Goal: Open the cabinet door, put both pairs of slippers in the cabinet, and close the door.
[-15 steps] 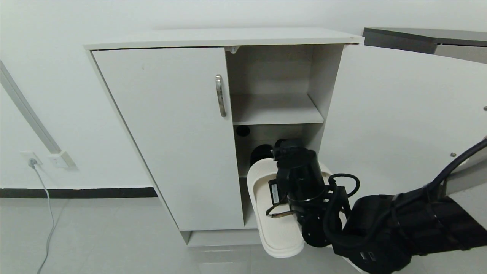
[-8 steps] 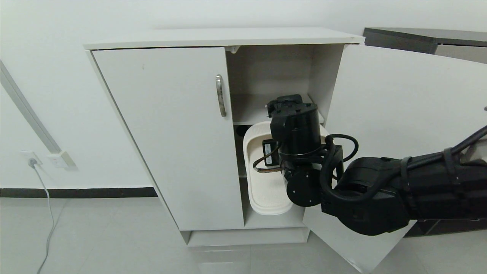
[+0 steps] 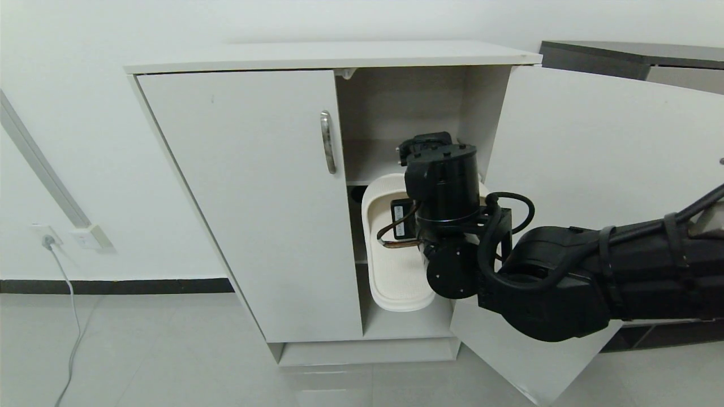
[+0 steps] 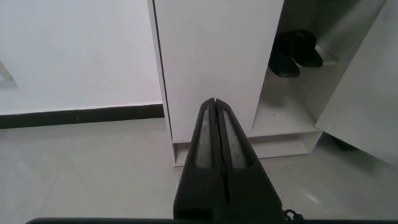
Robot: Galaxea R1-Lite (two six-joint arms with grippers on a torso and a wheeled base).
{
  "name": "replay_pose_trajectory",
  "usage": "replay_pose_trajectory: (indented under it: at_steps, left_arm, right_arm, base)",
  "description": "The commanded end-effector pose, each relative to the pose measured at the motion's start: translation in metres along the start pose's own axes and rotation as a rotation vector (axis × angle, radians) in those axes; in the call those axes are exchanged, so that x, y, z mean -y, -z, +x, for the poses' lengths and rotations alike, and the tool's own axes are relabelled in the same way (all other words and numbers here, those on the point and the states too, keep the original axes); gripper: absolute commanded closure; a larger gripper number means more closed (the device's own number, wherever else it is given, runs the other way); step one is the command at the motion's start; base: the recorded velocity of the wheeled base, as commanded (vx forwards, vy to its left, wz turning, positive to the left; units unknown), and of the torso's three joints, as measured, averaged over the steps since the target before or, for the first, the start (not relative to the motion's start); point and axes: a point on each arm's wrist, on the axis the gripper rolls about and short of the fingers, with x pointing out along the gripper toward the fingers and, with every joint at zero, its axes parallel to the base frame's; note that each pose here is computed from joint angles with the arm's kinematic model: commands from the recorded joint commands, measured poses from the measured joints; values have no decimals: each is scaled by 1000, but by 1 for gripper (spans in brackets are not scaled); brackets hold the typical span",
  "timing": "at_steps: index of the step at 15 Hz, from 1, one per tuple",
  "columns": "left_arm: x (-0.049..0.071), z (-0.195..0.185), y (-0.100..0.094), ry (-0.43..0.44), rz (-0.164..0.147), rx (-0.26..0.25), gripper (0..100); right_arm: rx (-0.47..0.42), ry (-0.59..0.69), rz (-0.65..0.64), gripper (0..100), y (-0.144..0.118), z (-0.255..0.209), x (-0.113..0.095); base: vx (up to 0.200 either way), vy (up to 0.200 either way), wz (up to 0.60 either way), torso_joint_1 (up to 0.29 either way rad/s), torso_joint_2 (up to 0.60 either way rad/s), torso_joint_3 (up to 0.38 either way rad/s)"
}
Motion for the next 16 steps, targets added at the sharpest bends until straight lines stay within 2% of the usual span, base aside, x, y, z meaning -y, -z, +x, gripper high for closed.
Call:
replay_pose_trajectory:
  at_steps: [1,5,16]
  left_arm:
    - [0,0,0,0,1,-2,100]
    - [0,0,0,0,1,-2,100]
    - [0,0,0,0,0,-2,100]
  right_arm:
    - [-6,0,-4,100,3,0,0]
    - [-6,0,-3,100,3,0,1]
    - [-8,0,-7,100,3,-2,2]
  base:
    - [0,0,0,0,0,0]
    - [0,0,0,0,0,0]
    - [200,0,0,1,4,3]
